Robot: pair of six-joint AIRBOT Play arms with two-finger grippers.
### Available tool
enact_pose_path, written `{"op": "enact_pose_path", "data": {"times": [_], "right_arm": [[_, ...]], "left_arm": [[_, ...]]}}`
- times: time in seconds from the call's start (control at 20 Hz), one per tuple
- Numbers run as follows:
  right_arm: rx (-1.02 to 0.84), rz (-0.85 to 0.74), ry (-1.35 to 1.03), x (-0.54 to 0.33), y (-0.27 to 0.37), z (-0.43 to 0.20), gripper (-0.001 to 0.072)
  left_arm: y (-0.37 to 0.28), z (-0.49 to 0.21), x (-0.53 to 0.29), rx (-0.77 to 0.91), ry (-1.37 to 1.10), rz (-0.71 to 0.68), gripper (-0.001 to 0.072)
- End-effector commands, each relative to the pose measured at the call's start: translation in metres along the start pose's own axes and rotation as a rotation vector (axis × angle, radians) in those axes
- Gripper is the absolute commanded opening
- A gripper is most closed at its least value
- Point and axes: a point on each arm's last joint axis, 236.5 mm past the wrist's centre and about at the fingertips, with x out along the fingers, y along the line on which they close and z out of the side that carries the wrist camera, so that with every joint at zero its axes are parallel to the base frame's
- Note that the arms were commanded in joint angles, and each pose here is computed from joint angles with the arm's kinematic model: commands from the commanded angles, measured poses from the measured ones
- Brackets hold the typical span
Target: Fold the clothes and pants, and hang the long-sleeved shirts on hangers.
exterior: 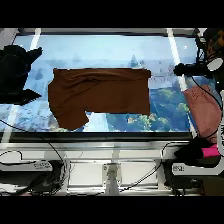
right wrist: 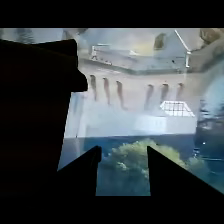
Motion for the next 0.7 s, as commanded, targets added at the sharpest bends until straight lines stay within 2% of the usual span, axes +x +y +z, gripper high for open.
{"op": "enact_pose_path", "data": {"times": [0.0, 0.35, 0.65], "right_arm": [[0.002, 0.014, 0.034, -0.001, 0.002, -0.008, 0.0342], [0.006, 0.101, 0.217, -0.003, 0.022, -0.052, 0.0342], [0.010, 0.113, 0.254, 0.000, 0.024, -0.063, 0.0341]], "left_arm": [[0.004, -0.010, 0.008, -0.040, 0.037, -0.017, 0.0640], [0.002, -0.012, 0.009, -0.042, 0.047, -0.027, 0.0640], [0.002, -0.012, 0.009, -0.041, 0.048, -0.026, 0.0641]]}}
